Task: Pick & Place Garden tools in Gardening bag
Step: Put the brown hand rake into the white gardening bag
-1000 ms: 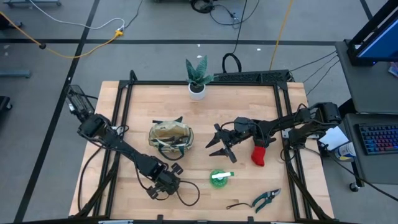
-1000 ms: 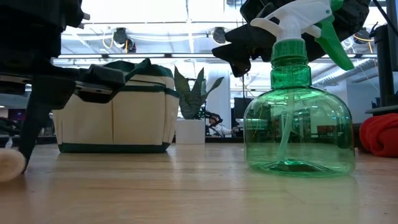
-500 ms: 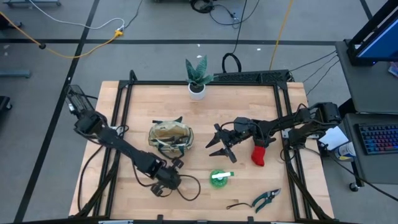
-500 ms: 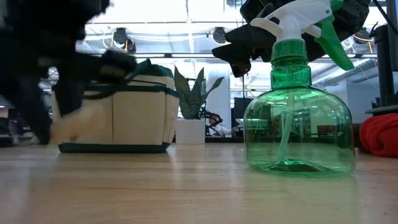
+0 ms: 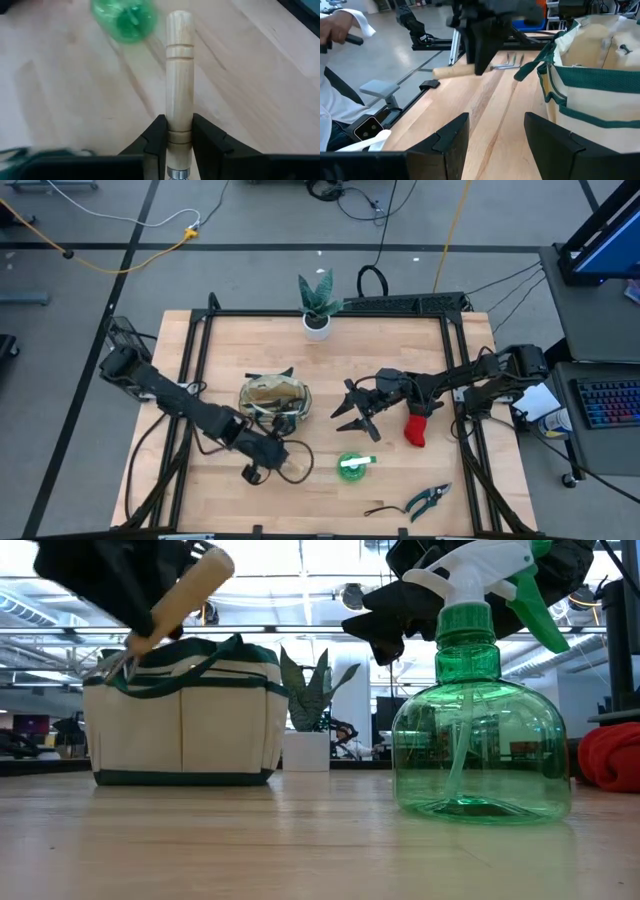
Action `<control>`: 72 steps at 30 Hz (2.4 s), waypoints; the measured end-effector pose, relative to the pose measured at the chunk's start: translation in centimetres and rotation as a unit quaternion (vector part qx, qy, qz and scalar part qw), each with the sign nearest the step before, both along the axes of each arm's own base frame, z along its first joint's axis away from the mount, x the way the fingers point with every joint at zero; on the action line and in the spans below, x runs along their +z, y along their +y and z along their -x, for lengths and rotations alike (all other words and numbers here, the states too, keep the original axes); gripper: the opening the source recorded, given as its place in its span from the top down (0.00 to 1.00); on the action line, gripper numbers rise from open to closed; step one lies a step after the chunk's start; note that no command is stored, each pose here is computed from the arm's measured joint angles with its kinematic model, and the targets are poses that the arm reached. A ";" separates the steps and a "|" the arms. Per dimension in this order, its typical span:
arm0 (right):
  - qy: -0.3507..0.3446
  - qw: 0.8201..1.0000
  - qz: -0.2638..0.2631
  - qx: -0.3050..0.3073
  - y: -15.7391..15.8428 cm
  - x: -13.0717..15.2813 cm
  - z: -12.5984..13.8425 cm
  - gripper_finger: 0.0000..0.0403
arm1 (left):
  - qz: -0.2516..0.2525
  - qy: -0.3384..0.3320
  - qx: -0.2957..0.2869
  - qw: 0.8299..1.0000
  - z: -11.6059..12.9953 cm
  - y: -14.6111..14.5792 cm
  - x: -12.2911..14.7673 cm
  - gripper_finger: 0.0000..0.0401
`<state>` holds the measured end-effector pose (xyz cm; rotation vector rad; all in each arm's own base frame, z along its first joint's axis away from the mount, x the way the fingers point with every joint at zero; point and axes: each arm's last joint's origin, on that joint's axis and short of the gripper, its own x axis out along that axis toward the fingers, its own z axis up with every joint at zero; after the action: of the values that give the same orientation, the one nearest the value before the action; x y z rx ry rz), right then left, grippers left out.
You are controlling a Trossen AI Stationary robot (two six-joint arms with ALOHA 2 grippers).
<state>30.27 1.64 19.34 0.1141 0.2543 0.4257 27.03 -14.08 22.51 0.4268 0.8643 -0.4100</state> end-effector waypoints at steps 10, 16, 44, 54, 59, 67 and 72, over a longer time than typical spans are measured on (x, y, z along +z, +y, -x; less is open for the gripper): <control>0.000 1.000 0.000 0.000 0.0 0.0 0.0 0.54 | 0.005 -0.062 0.024 0.998 1.1 1.8 3.4 0.82; 0.004 1.000 0.000 0.000 0.0 -0.1 0.0 0.54 | 0.000 -0.073 0.039 0.997 1.0 2.5 3.8 0.82; 0.004 1.000 0.000 0.000 0.0 -0.1 0.0 0.54 | -0.058 -0.097 0.086 0.990 -0.2 6.9 4.5 0.83; 0.004 1.000 0.000 0.000 0.0 -0.1 0.0 0.54 | -0.067 -0.083 0.116 0.987 -0.4 8.7 4.3 0.83; 0.004 1.000 0.000 0.000 0.0 -0.1 0.0 0.54 | -0.070 -0.076 0.119 0.987 -0.4 9.0 4.3 0.82; 0.004 1.000 0.000 0.000 0.0 -0.1 0.0 0.54 | -0.098 -0.037 0.152 0.983 0.2 9.6 3.7 0.82; 0.004 1.000 0.000 0.000 0.0 -0.1 0.0 0.54 | -0.085 0.016 0.193 0.977 0.8 10.3 2.9 0.82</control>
<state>30.26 1.65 19.27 0.1153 0.2618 0.4255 26.25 -3.76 25.40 0.3987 0.9942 0.0165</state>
